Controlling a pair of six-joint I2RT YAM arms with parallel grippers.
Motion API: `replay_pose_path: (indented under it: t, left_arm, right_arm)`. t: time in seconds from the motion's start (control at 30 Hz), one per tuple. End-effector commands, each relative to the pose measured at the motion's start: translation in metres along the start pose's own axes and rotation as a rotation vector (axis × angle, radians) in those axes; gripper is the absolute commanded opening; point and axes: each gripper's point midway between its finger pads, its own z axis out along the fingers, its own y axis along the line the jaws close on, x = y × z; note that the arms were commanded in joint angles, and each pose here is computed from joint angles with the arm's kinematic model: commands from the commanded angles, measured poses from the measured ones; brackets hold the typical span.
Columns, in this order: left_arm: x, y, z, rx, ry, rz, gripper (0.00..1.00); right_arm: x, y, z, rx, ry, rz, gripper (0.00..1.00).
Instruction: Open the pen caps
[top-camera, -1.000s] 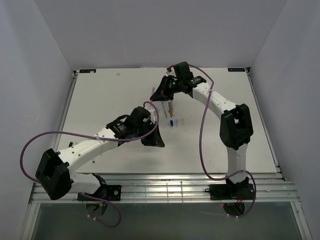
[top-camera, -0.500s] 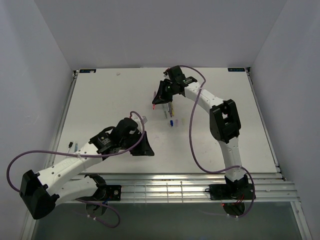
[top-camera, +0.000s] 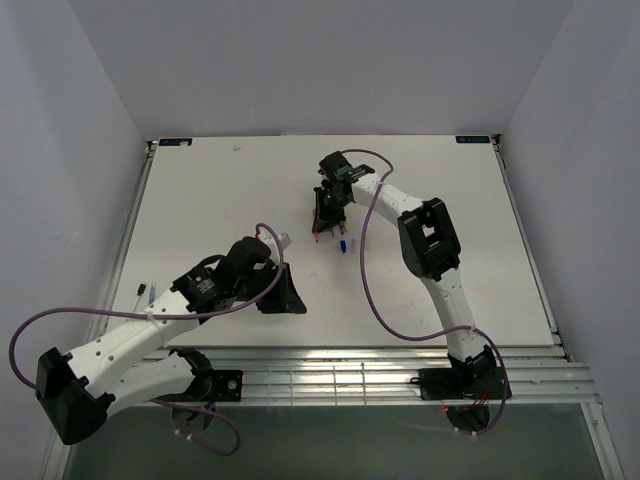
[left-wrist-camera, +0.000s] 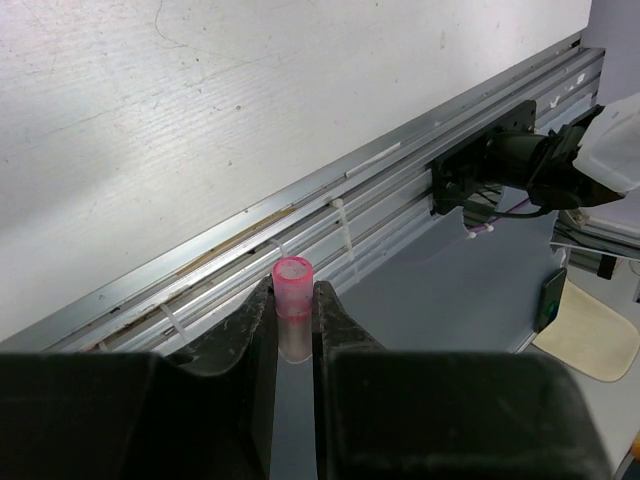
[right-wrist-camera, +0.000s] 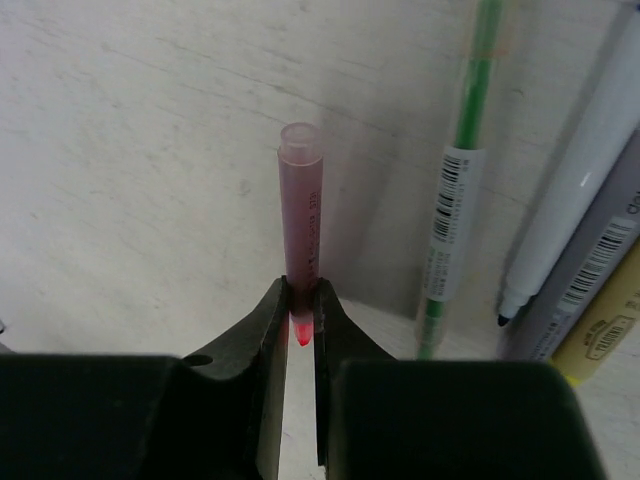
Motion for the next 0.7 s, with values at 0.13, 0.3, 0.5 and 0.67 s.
replay_pose_path:
  t: [0.13,0.3,0.5,0.67]
  left_arm:
    - [-0.003,-0.006,-0.014,0.027,-0.050,-0.038,0.00]
    - [0.000,-0.002,-0.012,0.021,-0.050,-0.066,0.00]
    - [0.001,-0.004,-0.006,0.038,-0.030,-0.066,0.00]
    - [-0.001,-0.007,-0.003,0.049,-0.027,-0.057,0.00]
  right_arm:
    - [-0.005,-0.028,-0.001,0.155,-0.009,-0.047,0.08]
    - [-0.002,-0.041,-0.003,0.211,0.002,-0.076,0.17]
    - [-0.001,-0.041,0.000,0.194,0.014,-0.118,0.25]
    - [-0.004,-0.038,-0.004,0.180,0.010,-0.134,0.30]
